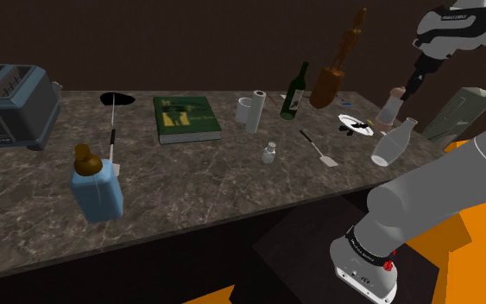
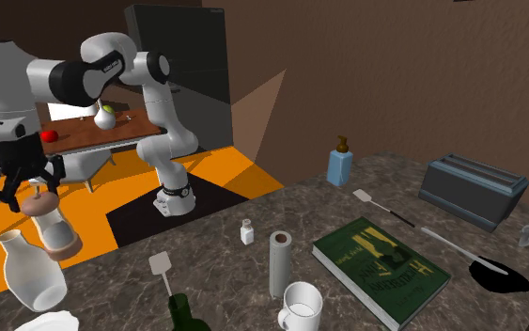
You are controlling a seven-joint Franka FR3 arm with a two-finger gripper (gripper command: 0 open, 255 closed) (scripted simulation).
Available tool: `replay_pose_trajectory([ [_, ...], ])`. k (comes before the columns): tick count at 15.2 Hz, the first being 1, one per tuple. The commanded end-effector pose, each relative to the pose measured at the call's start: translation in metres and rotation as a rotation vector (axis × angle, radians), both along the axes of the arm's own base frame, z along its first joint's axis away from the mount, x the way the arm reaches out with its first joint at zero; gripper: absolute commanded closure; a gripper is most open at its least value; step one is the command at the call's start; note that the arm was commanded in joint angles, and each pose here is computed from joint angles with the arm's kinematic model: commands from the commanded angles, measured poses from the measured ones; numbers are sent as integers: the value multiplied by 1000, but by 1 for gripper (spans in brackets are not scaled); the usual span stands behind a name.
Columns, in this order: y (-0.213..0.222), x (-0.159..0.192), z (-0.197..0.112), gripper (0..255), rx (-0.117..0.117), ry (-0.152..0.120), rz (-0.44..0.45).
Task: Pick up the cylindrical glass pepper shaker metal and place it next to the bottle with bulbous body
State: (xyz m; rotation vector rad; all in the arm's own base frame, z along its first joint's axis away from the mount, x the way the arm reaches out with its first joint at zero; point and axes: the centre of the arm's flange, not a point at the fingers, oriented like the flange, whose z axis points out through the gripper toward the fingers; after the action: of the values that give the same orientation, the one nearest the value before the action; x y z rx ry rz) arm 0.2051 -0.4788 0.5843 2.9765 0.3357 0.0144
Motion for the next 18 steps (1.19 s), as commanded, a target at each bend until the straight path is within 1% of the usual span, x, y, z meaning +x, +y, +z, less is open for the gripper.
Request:
replay_pose_trajectory([
  [1,-1,0,-12,255,0,-1,0],
  [18,-1,0,-102,255,0,-1,0],
])
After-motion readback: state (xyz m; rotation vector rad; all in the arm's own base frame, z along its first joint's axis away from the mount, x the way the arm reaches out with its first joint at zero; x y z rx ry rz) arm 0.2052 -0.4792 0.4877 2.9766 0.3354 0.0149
